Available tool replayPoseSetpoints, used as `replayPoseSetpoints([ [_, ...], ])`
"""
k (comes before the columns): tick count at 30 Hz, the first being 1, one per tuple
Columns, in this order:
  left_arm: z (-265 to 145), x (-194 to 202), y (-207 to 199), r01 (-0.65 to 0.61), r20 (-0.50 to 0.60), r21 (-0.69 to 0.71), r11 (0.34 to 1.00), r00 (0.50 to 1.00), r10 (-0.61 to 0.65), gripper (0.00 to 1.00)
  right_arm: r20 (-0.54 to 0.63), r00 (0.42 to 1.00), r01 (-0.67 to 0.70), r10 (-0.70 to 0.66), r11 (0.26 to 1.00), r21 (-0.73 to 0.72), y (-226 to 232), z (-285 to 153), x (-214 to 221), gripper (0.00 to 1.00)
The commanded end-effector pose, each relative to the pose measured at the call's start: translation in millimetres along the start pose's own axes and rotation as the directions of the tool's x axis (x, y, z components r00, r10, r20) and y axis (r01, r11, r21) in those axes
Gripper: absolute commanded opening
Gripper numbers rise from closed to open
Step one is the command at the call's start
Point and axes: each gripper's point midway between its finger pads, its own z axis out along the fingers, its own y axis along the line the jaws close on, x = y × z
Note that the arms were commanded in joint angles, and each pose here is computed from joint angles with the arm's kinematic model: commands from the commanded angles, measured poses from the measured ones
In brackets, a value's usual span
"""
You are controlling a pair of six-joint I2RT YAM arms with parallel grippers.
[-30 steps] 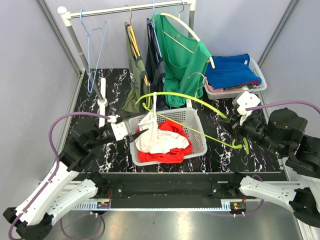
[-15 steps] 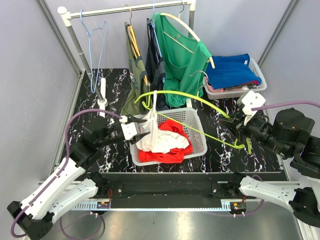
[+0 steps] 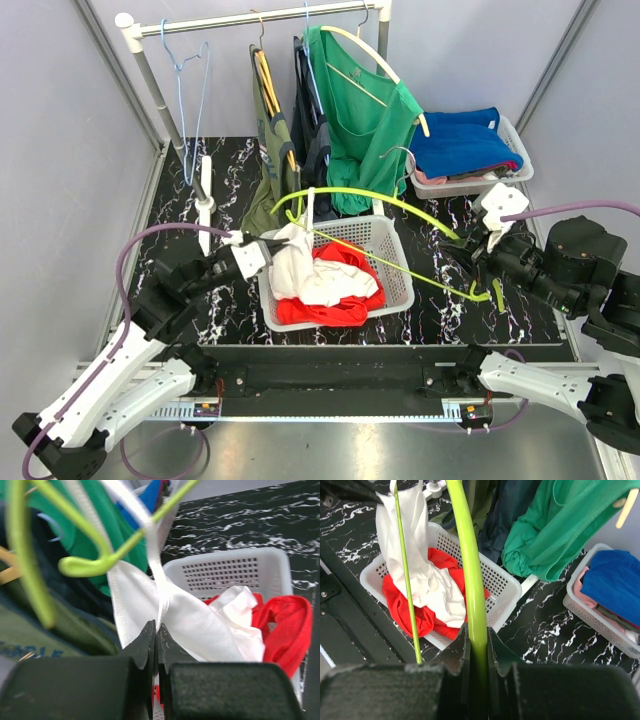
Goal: Remove the tank top from the hanger
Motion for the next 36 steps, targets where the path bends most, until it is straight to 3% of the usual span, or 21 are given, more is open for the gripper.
replayPoseSetpoints([
  [1,-19.1,-38.8,51.9,-0.027,0.075,-0.232,0.972,0.996,0.045,0.00,0.013,0.999,-0.043,0.043,0.998,0.038,-6.8,-8.8,-6.2,0.00],
  [8,-40.1,-52.9,77.3,-0.024,0.087,-0.352,0.936,0.995,0.058,0.00,-0.058,0.997,-0.049,0.052,0.997,0.065,-10.9,-18.8,10.7,0.00],
  [17,-45.8,-46.0,95.2,-0.041,0.051,-0.435,0.899,0.996,0.071,0.00,-0.045,0.996,-0.063,0.071,0.986,0.155,-28.6,-39.1,10.2,0.00],
  [21,-34.9,-55.2,79.5,-0.001,0.100,-0.332,0.943,0.994,0.037,0.00,-0.011,0.996,-0.081,0.085,0.980,0.180,-34.5,-52.1,6.4,0.00],
  [25,-19.5,-78.1,42.7,-0.017,0.196,-0.108,0.994,0.980,0.038,0.00,0.072,0.991,-0.131,0.117,0.959,0.252,-51.1,-74.7,-8.2,0.00],
  [30,1.4,-103.2,30.1,-0.008,0.246,0.017,1.000,0.969,0.003,0.00,0.178,0.973,-0.200,0.148,0.927,0.318,-67.2,-93.0,-21.2,0.00],
  [36,39.6,-87.6,-0.3,-0.005,0.207,0.170,0.985,0.978,-0.031,0.07,0.242,0.957,-0.218,0.158,0.944,0.246,-55.1,-75.5,-35.9,0.00],
])
